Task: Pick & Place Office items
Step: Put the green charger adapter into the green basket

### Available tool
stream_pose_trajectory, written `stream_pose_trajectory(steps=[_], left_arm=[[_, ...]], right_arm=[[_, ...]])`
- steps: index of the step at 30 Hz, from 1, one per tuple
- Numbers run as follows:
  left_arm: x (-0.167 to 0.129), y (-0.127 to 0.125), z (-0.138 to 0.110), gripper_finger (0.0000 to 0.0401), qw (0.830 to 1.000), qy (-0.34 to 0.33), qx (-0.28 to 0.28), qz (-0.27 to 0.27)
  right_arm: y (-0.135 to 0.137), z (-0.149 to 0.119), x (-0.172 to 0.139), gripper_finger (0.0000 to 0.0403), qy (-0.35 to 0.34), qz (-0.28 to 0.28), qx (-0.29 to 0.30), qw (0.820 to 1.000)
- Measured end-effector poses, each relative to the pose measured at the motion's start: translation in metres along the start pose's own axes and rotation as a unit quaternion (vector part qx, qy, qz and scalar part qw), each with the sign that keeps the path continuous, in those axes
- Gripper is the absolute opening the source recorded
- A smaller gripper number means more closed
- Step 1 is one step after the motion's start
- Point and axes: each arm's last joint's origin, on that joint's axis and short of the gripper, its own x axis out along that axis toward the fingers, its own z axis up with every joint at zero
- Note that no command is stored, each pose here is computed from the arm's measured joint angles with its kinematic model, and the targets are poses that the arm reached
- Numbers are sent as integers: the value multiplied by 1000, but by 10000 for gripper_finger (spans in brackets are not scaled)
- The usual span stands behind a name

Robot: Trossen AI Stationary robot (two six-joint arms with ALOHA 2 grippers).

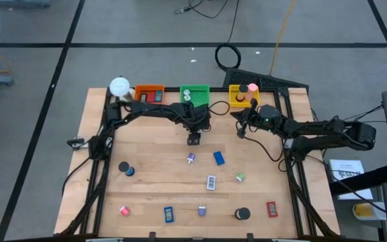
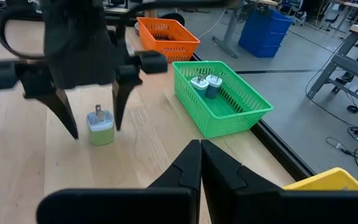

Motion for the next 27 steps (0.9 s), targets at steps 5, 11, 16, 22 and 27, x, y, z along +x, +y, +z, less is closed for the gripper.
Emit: stream_pose_trajectory(steps=[5,11,16,22,27], left_arm=[[0,1,1,231,1000,-4,-4,6],[0,0,0,166,1000,0,-17,5],[-6,5,0,135,998,-4,-59,8],[-55,47,5,135,971,-61,-233,10],[-107,101,12,135,931,-122,-339,55]], right_arm=[[0,0,0,1,0,0,0,1000],[0,0,0,1,0,0,-4,1000],[0,0,0,1,0,0,-4,1000],[0,0,0,1,0,0,-4,1000],[0,0,0,1,0,0,-4,1000]])
